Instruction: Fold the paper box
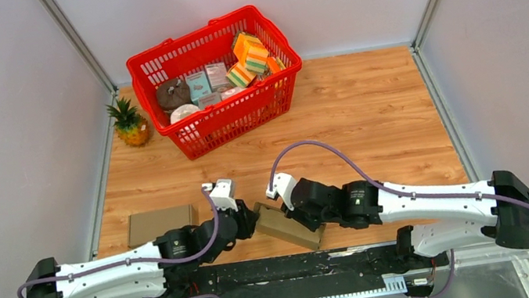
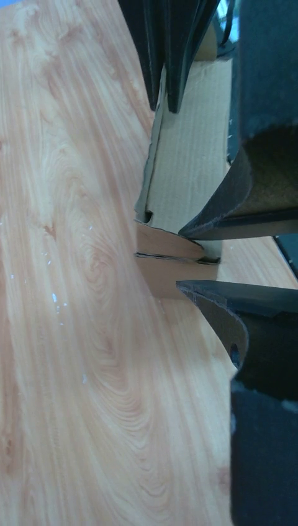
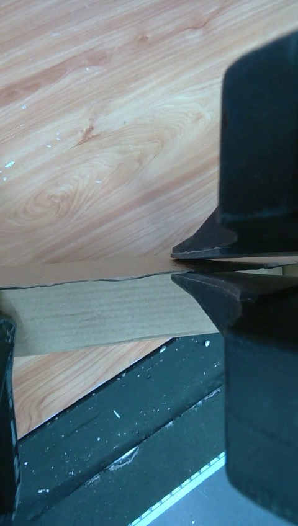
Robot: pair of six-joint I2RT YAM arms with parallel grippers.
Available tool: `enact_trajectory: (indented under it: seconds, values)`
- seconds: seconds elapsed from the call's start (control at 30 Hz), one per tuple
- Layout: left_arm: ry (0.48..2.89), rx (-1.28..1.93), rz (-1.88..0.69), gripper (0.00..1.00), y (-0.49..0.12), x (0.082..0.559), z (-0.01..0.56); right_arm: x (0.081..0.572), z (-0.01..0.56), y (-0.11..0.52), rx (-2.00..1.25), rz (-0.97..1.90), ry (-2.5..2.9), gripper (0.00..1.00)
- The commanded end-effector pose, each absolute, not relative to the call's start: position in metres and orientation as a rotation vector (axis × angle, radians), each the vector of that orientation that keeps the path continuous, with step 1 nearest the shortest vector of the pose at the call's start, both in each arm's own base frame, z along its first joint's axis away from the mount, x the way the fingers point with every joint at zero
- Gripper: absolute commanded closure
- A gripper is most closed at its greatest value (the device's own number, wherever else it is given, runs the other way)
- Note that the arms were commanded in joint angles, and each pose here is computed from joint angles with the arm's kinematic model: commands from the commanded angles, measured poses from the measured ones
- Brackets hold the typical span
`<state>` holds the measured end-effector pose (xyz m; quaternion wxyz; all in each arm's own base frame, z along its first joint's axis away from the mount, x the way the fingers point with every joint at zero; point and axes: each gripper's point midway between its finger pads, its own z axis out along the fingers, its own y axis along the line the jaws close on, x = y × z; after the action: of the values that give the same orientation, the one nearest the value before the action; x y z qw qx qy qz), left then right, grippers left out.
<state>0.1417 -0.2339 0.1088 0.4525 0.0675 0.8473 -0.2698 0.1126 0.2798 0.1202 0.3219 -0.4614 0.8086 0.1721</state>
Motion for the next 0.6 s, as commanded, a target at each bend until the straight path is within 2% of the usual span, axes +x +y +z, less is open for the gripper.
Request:
enact_trajectory:
  seconds: [0.0, 0.3, 0.57]
  values:
    - [2.130, 0.183, -0.711, 0.58, -0.219, 0.127, 0.116, 0.107, 0.120, 0.288, -1.182, 0.483, 2.106, 0.87]
    - [2.062, 0.022, -0.739, 0.56, -0.181, 0.142, 0.169, 0.141, 0.135, 0.283, -1.146, 0.242, 2.002, 0.87]
    - [1.981, -0.153, -0.723, 0.57, -0.164, 0.170, 0.184, 0.178, 0.154, 0.295, -1.232, -0.016, 1.834, 0.97]
